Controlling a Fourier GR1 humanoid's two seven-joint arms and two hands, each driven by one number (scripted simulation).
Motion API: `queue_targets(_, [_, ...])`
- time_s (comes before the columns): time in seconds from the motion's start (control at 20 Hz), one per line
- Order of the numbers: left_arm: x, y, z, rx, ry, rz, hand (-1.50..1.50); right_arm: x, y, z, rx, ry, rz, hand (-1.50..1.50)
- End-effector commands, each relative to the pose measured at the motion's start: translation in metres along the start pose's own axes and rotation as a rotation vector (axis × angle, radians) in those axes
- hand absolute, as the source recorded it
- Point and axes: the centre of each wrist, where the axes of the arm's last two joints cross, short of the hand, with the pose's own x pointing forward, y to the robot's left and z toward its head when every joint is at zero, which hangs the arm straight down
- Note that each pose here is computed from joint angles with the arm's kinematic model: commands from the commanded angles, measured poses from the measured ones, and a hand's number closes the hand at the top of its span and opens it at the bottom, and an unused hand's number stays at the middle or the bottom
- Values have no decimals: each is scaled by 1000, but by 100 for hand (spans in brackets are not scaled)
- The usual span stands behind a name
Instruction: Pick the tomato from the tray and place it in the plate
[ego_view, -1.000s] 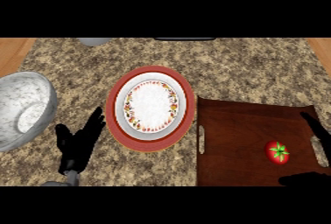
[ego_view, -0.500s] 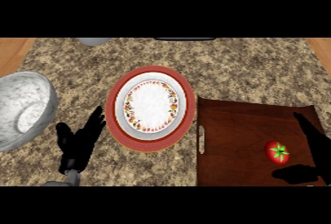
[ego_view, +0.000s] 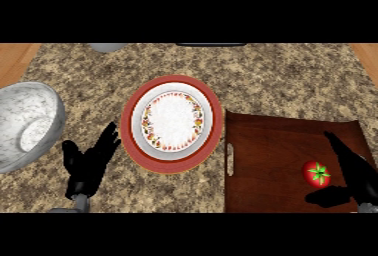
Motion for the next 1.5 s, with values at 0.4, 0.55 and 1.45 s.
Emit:
queue_targets(0.4, [-13,-4,-7,-12,35,-8,0,6,27,4,-5,-60,145,150])
queue_targets(0.55, [-1,5,-19,-5,40,3,0,4,21,-18,-45,-75,159,150])
queue_targets(1.45, [4,-20,-8,-102,28,-46,0,225,79,90,-465,-507,-163,150])
